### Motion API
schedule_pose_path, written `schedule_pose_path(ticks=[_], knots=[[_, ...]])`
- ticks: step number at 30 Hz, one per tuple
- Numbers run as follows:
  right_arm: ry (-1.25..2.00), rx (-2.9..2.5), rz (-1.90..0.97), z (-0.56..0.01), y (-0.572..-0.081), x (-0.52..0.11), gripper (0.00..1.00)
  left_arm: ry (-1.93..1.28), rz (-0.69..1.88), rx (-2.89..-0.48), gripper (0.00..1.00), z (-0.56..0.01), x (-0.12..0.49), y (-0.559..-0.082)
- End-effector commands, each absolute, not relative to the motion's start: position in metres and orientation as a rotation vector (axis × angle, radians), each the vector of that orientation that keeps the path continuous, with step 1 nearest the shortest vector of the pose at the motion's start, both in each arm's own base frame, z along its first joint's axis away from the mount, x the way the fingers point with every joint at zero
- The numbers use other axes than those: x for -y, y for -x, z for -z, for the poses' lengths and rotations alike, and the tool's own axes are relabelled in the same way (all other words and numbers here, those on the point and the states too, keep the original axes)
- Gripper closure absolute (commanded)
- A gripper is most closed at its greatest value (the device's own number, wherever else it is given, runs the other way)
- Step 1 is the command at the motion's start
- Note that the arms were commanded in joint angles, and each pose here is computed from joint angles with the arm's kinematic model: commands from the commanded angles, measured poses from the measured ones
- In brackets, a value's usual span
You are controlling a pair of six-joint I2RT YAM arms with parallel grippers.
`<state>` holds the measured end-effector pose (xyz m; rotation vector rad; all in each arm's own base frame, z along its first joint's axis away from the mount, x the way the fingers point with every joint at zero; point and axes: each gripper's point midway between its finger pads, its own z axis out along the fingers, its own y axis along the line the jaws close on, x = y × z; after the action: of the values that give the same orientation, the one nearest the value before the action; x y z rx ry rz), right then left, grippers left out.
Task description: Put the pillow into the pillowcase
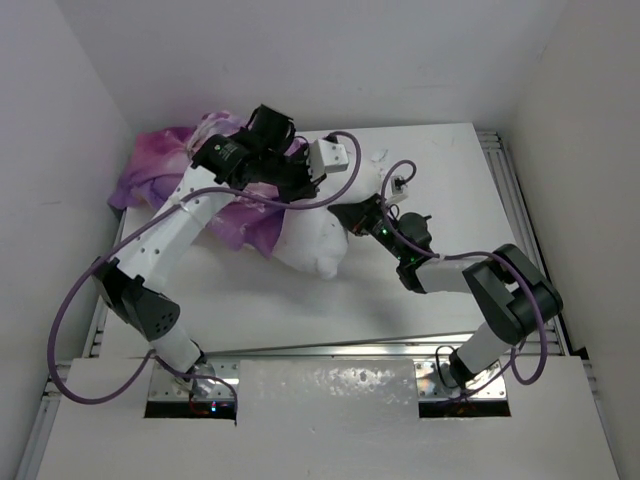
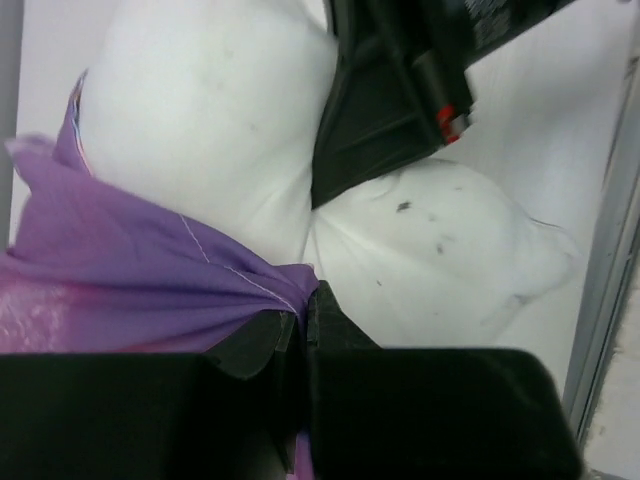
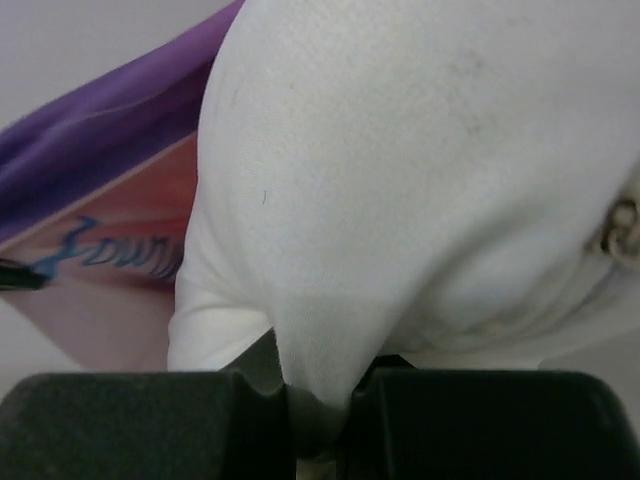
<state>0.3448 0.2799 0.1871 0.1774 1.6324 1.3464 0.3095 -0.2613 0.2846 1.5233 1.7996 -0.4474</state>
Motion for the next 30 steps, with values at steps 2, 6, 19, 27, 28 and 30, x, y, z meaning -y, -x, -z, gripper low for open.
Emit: schedule_pose_path(ticks=[2,6,19,27,28,30], knots=[[-0.185,-1.177,-1.335,-0.292,-0.357,-0.269,1.00,-1.597,0.901,-1.402,1.00,-0.369,0.320,-0.244],[-0.224,-1.205,-1.292,-0.277,-0.362,-0.285,1.00,-1.600,0.948,-1.345,1.00,-0.383,0.338,-0.241],[-0.099,-1.062,-1.282,-0.338,-0.315,-0.284,1.00,-1.240,0.435,-1.625,1.00,-0.374,0.315,-0.347],[0.083,-0.991,-1.269,-0.406,-0.284,-0.298,1.00,-1.028,0.528,-1.343,1.00,-0.507,0.318,-0.357],[0.121,-0.954,-1.256,-0.428,-0.285,-0.304,1.00,-0.999,0.541,-1.226,1.00,-0.545,0.322,-0.339],[0.147,-0.992,-1.224,-0.437,-0.297,-0.316,1.00,-0.988,0.574,-1.122,1.00,-0.575,0.323,-0.320]])
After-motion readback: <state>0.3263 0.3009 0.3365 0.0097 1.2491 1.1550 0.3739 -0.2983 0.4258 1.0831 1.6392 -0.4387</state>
